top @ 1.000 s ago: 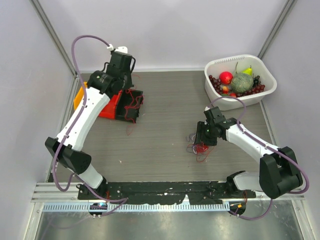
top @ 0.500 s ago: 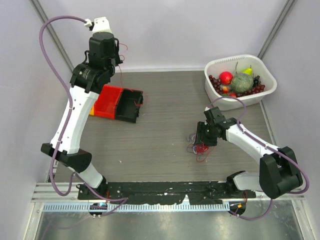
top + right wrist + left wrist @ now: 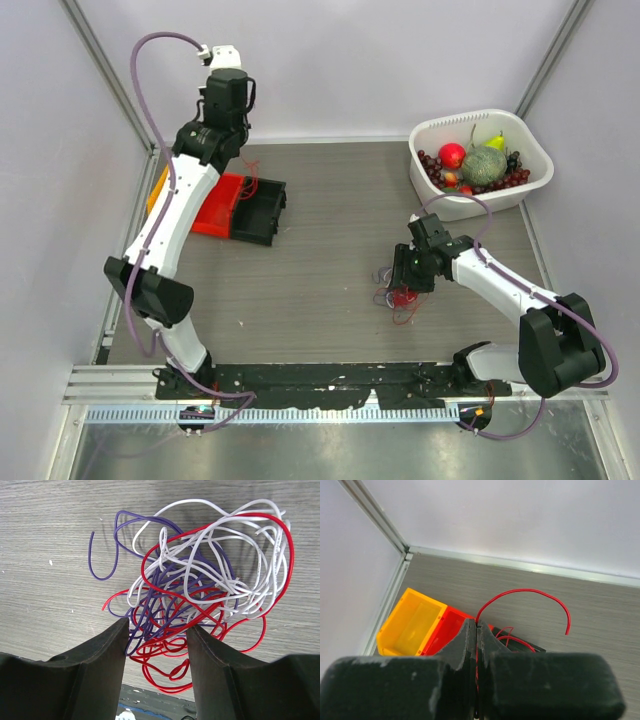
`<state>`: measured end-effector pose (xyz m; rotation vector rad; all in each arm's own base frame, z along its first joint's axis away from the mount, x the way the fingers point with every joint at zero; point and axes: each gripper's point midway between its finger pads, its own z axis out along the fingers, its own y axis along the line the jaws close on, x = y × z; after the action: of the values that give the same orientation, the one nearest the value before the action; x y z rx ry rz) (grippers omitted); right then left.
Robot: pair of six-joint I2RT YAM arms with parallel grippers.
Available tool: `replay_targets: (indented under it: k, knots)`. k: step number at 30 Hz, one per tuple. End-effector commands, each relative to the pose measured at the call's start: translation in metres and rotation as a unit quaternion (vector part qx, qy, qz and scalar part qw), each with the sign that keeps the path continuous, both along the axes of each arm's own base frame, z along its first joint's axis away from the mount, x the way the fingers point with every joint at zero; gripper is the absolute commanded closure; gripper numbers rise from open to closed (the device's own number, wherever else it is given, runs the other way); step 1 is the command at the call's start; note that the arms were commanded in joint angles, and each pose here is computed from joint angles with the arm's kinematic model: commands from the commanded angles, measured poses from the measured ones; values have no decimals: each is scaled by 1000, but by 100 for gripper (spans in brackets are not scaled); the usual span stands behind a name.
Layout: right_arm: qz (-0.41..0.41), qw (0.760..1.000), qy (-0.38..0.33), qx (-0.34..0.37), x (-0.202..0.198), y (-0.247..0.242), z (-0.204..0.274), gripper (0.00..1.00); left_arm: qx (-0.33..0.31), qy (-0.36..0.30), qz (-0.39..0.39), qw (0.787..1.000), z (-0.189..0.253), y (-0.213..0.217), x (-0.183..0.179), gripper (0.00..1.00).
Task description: Untangle the cables
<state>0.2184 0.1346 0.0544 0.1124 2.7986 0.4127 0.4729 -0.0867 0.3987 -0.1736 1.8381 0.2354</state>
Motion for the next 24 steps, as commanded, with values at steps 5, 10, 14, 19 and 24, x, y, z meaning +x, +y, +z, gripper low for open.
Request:
replay_targets:
  k: [5, 10, 14, 19, 24]
  knots:
    - [4, 1000, -12, 2, 8, 4, 9, 45, -55, 27, -4, 998, -43, -14, 28, 100]
    - [5, 1000, -14, -2, 8, 2, 11, 45, -97, 42, -7, 994, -62, -24, 34, 100]
    - [2, 1000, -15, -1, 8, 2, 12, 45, -134, 63, -28, 989, -83, -39, 45, 100]
    - [0, 1000, -14, -2, 8, 2, 12, 45, -166, 93, -34, 981, -111, -45, 59, 100]
    - [2, 1000, -10, -2, 7, 2, 10, 45, -227, 95, -90, 965, -116, -68, 70, 100]
